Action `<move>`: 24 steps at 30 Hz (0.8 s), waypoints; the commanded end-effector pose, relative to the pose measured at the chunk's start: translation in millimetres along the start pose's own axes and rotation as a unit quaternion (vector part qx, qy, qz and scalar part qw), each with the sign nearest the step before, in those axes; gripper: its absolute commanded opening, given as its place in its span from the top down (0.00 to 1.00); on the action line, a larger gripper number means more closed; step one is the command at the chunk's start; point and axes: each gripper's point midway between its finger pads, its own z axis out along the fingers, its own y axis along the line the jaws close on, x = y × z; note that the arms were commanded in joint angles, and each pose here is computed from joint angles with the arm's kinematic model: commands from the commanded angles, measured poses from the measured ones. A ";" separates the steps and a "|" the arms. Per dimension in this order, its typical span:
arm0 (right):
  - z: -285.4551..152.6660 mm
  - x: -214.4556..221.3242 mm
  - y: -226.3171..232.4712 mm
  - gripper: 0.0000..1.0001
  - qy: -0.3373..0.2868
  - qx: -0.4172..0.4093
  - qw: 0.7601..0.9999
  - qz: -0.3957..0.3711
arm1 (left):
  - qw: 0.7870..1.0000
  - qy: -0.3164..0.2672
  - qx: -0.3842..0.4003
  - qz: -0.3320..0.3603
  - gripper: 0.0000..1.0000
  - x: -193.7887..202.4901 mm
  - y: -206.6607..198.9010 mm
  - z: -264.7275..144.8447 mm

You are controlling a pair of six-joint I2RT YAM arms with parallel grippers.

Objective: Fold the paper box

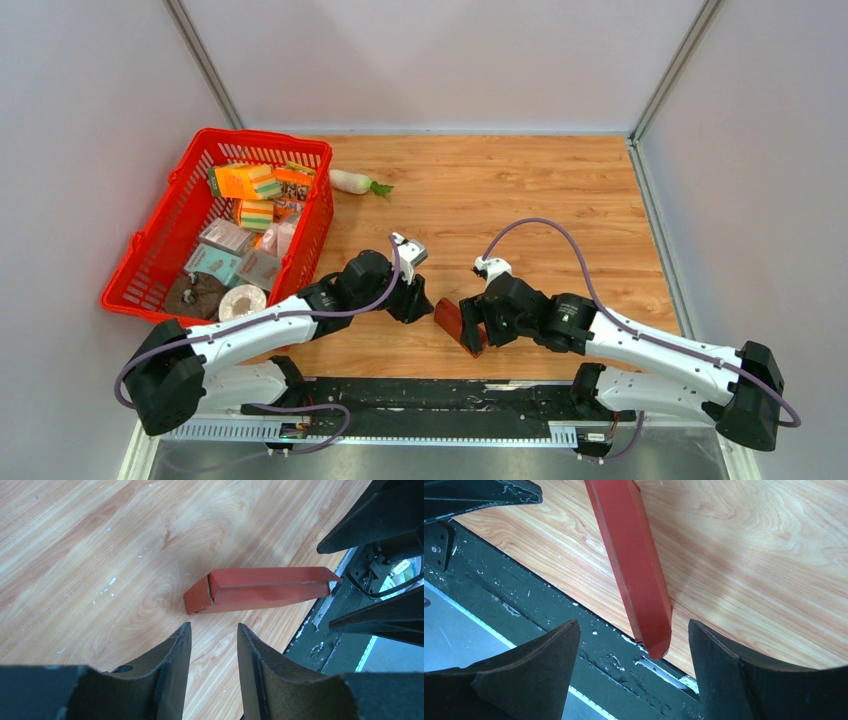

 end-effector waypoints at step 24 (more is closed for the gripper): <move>-21.5 14.8 7.9 0.53 0.033 -0.027 0.999 0.019 | 0.994 0.032 0.091 0.047 0.59 -12.4 -28.6 23.8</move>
